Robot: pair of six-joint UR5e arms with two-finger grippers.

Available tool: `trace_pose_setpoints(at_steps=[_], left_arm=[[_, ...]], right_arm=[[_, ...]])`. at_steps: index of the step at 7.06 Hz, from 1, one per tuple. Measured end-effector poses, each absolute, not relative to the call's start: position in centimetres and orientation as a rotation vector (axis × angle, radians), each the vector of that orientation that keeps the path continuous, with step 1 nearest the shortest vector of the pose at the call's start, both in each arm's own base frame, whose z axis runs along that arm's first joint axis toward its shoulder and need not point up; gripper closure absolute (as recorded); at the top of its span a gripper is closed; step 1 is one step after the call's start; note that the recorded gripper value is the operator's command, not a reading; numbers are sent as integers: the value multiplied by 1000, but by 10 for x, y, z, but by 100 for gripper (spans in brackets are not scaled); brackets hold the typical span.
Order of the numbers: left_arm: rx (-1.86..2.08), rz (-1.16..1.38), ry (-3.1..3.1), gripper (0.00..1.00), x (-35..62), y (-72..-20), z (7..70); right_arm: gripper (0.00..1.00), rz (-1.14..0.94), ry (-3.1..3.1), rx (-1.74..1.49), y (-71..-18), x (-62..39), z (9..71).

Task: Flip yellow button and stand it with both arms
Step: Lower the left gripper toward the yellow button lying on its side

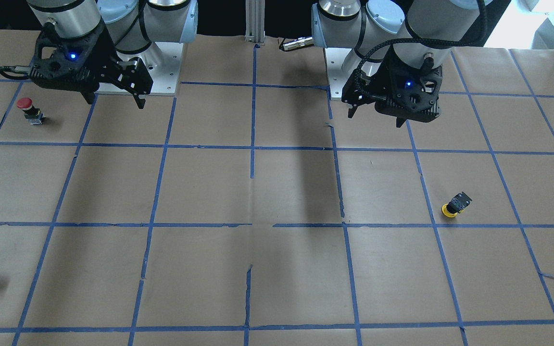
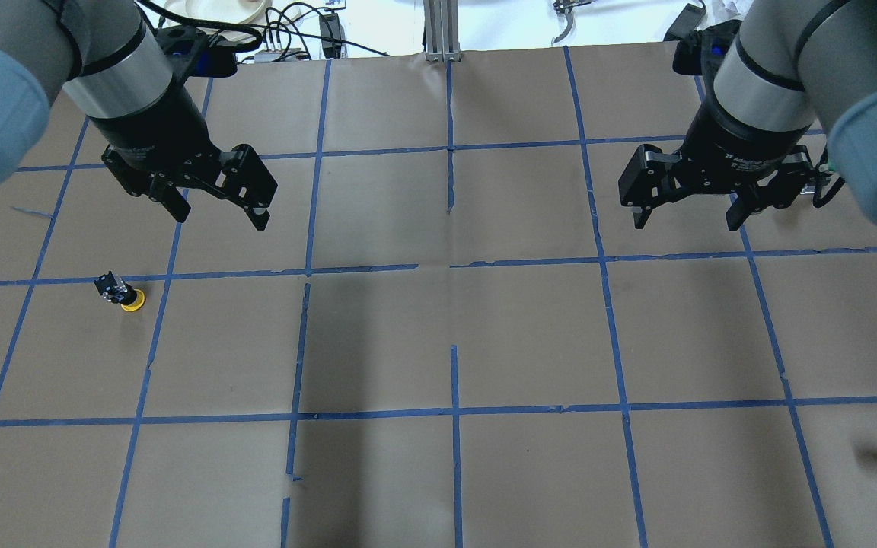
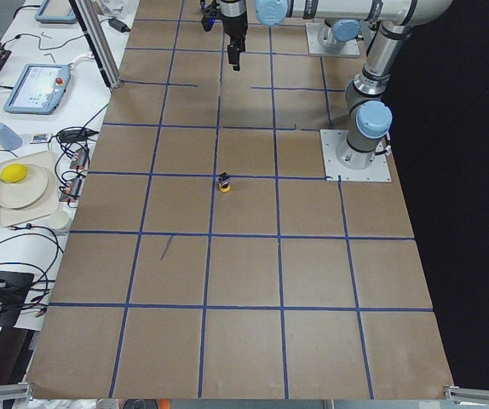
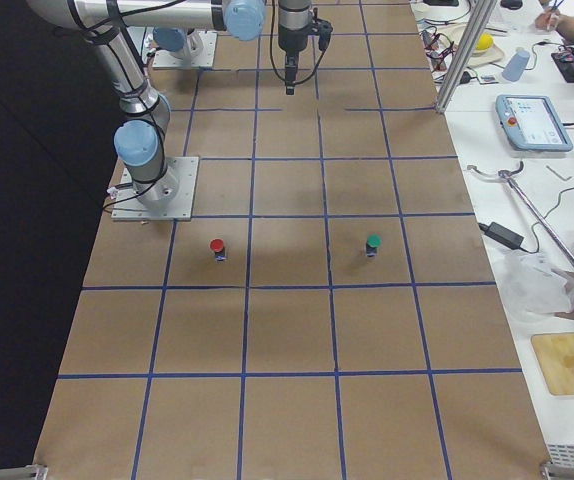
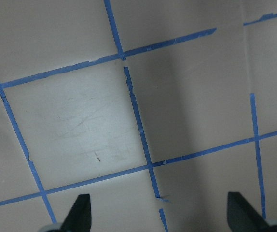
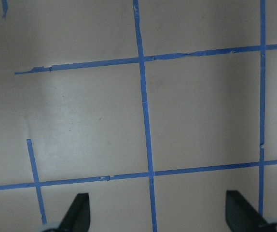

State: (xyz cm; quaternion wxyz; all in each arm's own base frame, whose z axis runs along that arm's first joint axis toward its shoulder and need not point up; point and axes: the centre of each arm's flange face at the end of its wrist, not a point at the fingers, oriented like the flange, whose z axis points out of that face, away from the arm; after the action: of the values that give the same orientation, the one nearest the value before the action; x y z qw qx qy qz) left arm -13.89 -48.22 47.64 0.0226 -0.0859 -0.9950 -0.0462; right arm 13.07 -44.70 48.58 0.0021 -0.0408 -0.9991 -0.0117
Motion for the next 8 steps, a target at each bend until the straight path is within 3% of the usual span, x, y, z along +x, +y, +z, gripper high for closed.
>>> trace_pose_setpoints(at_steps=[5, 8], left_arm=[[-156, -182, -3072, 0, -80, -495, 464], [152, -363, -2996, 5, 45, -506, 368]], right_arm=[[0, -85, -3133, -133, -445, 129, 483], [0, -87, -3129, -131, -446, 129, 480]])
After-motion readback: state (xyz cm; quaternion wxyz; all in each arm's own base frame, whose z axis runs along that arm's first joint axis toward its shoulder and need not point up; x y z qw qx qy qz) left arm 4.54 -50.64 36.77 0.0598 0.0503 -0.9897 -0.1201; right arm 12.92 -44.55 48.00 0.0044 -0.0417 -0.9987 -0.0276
